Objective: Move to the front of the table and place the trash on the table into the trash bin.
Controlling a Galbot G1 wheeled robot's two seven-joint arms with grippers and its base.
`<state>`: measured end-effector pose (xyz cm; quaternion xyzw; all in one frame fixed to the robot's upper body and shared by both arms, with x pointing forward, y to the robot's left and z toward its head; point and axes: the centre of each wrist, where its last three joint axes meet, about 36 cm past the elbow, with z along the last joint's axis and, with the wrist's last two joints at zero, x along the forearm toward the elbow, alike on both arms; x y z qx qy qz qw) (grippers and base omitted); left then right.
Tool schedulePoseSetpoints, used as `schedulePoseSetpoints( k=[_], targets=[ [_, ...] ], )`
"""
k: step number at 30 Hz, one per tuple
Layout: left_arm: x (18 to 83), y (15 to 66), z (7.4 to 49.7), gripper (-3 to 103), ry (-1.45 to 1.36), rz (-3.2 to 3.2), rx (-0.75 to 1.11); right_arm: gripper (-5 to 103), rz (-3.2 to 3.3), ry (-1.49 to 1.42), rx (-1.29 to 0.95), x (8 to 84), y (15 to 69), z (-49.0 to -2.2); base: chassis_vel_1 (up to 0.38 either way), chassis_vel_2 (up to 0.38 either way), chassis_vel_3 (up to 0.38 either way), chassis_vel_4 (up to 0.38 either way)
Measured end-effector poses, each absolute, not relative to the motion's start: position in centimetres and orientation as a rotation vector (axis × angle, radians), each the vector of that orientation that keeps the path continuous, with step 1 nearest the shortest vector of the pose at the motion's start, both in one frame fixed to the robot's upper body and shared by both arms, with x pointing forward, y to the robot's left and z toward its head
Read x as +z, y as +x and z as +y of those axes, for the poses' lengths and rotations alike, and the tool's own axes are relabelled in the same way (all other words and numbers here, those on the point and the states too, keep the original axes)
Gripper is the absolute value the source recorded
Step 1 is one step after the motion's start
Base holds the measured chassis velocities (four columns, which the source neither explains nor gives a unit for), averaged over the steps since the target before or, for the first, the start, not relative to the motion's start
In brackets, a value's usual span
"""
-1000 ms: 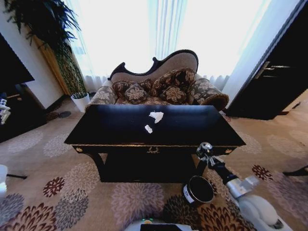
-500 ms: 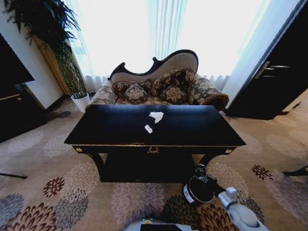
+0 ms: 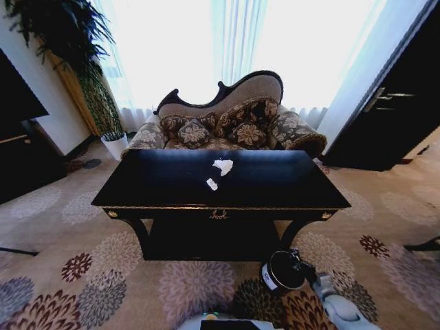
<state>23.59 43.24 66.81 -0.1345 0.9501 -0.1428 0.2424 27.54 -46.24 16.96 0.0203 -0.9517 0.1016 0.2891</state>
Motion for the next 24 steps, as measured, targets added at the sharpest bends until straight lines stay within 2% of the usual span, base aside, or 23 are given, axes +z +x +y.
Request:
schedulePoseSetpoints(
  k=[7, 18, 24],
  targets=[
    [67.2, 22.9, 43.4, 100, -0.384, 2.589, -0.375, 0, -2.491, 0.046, 0.231, 14.3, 27.3, -44.7, 0.000, 0.000, 0.000, 0.000],
    [66.8, 22.9, 42.7, 100, -0.370, 2.599, -0.385, 0, -2.522, 0.023, 0.237, 12.7, 30.6, -44.6, 0.000, 0.000, 0.000, 0.000],
    [66.6, 22.9, 42.7, 100, -0.386, 2.604, -0.382, 0, -2.479, -0.012, 0.364, 12.3, 33.0, -46.0, 0.000, 0.000, 0.000, 0.000]
  ],
)
